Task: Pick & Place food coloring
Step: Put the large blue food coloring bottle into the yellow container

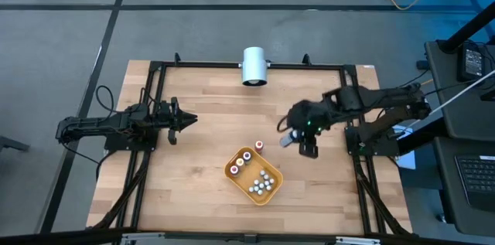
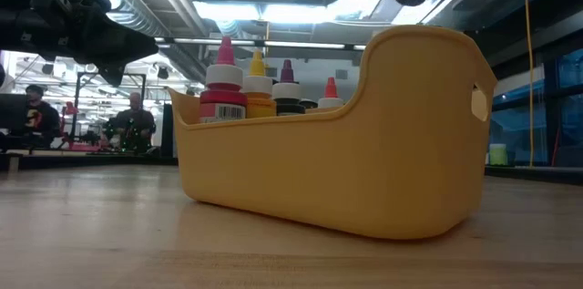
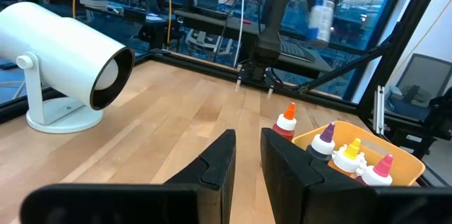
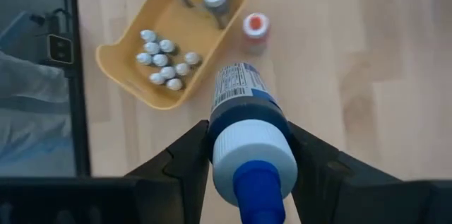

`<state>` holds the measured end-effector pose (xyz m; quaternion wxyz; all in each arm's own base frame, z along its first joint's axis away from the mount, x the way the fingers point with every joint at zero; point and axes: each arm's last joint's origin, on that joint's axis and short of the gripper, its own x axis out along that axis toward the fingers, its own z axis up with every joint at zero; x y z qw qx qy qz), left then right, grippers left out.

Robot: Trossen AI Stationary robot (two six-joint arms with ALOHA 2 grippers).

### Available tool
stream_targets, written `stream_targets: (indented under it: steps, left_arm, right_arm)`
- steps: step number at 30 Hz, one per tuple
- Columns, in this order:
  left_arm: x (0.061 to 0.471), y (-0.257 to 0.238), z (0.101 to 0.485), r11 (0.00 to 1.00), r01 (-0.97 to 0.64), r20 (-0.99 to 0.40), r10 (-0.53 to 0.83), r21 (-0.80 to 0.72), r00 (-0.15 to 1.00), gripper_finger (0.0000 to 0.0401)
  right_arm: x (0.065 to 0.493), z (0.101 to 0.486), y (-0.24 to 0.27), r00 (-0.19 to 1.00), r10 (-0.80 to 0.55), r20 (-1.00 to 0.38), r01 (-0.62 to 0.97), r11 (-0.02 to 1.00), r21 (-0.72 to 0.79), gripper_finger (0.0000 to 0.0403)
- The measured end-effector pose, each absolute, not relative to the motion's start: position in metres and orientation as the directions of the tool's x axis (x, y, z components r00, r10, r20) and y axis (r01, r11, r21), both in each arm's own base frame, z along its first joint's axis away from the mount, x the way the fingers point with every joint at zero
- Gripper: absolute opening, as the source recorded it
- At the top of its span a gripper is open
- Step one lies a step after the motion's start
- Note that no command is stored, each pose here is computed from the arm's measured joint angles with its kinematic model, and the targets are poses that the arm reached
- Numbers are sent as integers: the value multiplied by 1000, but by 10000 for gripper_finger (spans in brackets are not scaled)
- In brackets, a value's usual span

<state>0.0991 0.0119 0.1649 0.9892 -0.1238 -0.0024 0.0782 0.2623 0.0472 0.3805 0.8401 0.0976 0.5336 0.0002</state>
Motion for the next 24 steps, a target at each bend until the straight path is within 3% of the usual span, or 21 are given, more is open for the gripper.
stream_targets:
  steps: [6,17,24]
  left_arm:
    - [99,12,165,957,-154,-15,155,-246,988,62]
    - [99,12,165,957,-154,-15,155,-246,988,63]
    - [99,12,165,957,-154,-15,155,-246,988,63]
  right_arm:
    - [278,372,72,404,133,-905,114,974,194,163]
    - [326,396,103,419,153,-895,-10,986,164,163]
    - [341,382,108,384,142,-912,-32,989,141,163]
